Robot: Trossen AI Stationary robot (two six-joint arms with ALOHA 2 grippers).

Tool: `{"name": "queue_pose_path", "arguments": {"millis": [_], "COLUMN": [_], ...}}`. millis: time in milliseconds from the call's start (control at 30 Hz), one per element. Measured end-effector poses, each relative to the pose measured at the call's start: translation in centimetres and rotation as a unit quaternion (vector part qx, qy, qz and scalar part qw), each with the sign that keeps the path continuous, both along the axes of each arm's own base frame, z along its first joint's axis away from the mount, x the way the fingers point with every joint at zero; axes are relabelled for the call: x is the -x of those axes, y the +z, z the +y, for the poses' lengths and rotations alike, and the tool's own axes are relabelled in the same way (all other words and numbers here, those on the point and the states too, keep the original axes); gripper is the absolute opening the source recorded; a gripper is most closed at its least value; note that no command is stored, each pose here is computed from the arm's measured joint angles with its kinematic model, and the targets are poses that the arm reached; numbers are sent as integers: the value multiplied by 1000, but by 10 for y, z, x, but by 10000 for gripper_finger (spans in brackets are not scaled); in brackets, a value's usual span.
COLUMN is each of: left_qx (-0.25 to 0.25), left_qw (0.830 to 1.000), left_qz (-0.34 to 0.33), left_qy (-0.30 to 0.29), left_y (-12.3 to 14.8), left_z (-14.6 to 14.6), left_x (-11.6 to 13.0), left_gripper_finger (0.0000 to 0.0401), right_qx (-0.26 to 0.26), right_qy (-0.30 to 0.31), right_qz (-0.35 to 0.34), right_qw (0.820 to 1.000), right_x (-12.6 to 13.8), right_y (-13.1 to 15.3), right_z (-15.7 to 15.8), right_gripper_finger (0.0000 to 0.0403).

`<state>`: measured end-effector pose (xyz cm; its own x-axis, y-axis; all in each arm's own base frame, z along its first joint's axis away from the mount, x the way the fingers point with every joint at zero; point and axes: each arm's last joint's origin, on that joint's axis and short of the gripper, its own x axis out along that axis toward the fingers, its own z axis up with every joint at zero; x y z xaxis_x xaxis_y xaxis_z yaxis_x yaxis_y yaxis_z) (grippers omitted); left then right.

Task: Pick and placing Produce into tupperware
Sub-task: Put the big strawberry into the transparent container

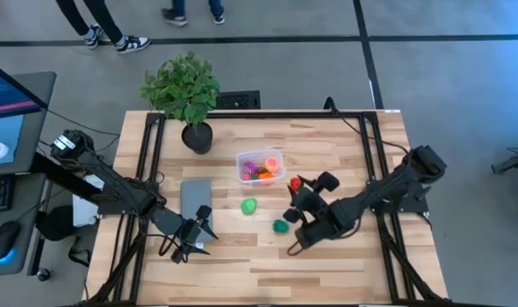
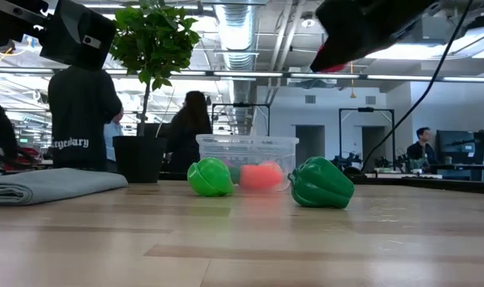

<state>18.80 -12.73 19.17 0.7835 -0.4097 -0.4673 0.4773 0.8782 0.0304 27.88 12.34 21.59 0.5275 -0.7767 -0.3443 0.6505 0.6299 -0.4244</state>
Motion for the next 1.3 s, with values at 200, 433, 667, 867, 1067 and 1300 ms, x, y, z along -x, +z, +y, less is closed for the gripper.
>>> {"name": "queue_pose_path", "arguments": {"millis": [200,433,667,867,1067,1300], "left_qx": [-3,-7,-10,-11,-11,-15], "left_qw": [1000,1000,1000,1000,1000,1000], "left_qz": [-2,-9,-10,-10,-10,-12], "left_qy": [-1,-4,-5,-5,-5,-8], "left_y": [0,1,1,0,0,0], "left_z": [0,0,0,0,0,0], "left_x": [0,0,0,0,0,0], "left_gripper_finger": [231,231,231,231,231,231], "right_qx": [16,5,-36,-93,-156,-203], "right_qy": [-17,-9,33,76,120,142], "right_qz": [25,63,63,30,-2,6], "right_qw": [999,998,997,992,980,969], "right_x": [-15,-37,-61,-74,-80,-92], "right_y": [1,4,11,16,18,-8], "right_z": [-23,-53,-90,-126,-154,-167], "right_gripper_finger": [225,225,224,224,224,224]}}
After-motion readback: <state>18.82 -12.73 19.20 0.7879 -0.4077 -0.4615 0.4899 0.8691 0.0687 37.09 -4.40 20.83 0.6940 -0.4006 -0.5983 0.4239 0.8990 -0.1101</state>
